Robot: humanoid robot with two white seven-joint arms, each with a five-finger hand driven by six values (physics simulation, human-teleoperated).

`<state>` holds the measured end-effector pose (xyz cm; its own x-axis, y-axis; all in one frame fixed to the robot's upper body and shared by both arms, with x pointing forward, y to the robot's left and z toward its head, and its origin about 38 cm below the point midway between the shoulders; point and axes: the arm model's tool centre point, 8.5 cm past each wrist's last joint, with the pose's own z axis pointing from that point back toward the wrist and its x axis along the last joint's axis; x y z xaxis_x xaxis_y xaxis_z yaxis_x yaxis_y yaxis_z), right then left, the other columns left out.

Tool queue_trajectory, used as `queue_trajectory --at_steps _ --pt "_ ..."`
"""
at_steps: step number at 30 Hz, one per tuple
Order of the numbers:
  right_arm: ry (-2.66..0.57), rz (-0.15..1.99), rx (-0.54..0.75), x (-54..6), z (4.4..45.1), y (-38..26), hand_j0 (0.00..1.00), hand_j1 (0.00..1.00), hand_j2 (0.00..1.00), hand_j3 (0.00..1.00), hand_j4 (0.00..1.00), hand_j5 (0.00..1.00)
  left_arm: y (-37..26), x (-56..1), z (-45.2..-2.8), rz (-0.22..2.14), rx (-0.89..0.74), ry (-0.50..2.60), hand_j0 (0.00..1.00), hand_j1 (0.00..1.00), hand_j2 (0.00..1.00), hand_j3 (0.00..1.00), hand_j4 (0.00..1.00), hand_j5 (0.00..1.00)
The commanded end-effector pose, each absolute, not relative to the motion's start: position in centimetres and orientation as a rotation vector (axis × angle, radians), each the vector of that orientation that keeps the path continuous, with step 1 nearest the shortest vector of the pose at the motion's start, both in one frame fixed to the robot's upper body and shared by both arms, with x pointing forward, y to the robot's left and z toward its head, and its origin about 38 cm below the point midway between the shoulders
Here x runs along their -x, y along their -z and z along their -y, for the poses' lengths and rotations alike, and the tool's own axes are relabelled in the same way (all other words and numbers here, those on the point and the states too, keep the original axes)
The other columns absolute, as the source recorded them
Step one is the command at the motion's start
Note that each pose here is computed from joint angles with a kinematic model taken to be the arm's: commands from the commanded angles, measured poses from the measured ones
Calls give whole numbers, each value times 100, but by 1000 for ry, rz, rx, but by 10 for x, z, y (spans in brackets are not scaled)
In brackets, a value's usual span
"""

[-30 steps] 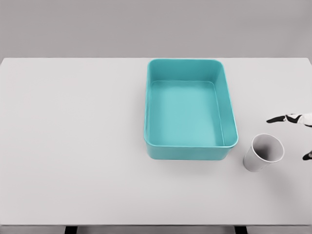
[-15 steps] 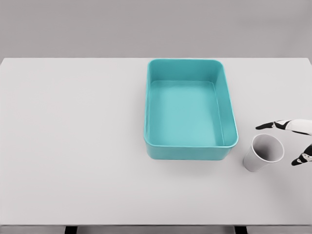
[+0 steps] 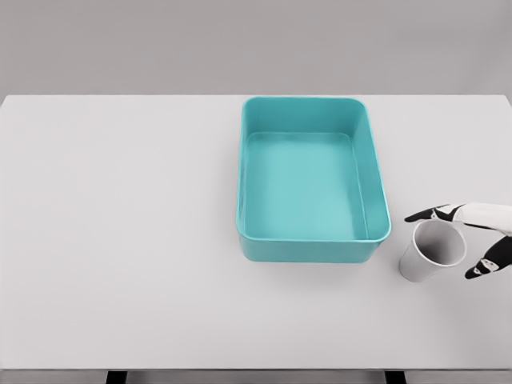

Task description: Put the paper cup into the basket with your right arm

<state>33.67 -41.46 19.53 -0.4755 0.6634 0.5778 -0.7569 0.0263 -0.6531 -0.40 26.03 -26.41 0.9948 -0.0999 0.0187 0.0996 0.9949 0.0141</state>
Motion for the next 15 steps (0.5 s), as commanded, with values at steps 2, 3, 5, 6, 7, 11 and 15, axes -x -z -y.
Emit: queue_trajectory --at_steps 2,3,5,6,7,11,15 --pt "-1674 1216 -116 -336 413 -196 100 100 100 100 100 100 264 4 -260 20 -13 99 100 100 100 100 100 100" --pt "-1674 1216 -116 -336 413 -196 100 100 100 100 100 100 264 4 -260 20 -13 99 100 100 100 100 100 100" --pt "-1674 1217 -118 -337 413 -196 100 100 100 100 100 100 264 4 -260 18 -13 99 100 100 100 100 100 100" --pt "-1672 1225 -125 -337 410 -194 100 100 100 100 100 100 264 4 -260 20 -13 101 100 100 100 100 100 100" --pt "-1671 1227 -128 -337 409 -194 100 100 100 100 100 100 264 4 -260 20 -13 99 100 100 100 100 100 100" --pt "-1670 1226 -125 -338 409 -194 100 100 100 100 100 100 264 4 -260 20 -13 99 100 100 100 100 100 100" --pt "-1672 1231 -125 -339 408 -195 100 100 100 100 100 100 264 4 -260 20 -13 99 100 100 100 100 100 100"
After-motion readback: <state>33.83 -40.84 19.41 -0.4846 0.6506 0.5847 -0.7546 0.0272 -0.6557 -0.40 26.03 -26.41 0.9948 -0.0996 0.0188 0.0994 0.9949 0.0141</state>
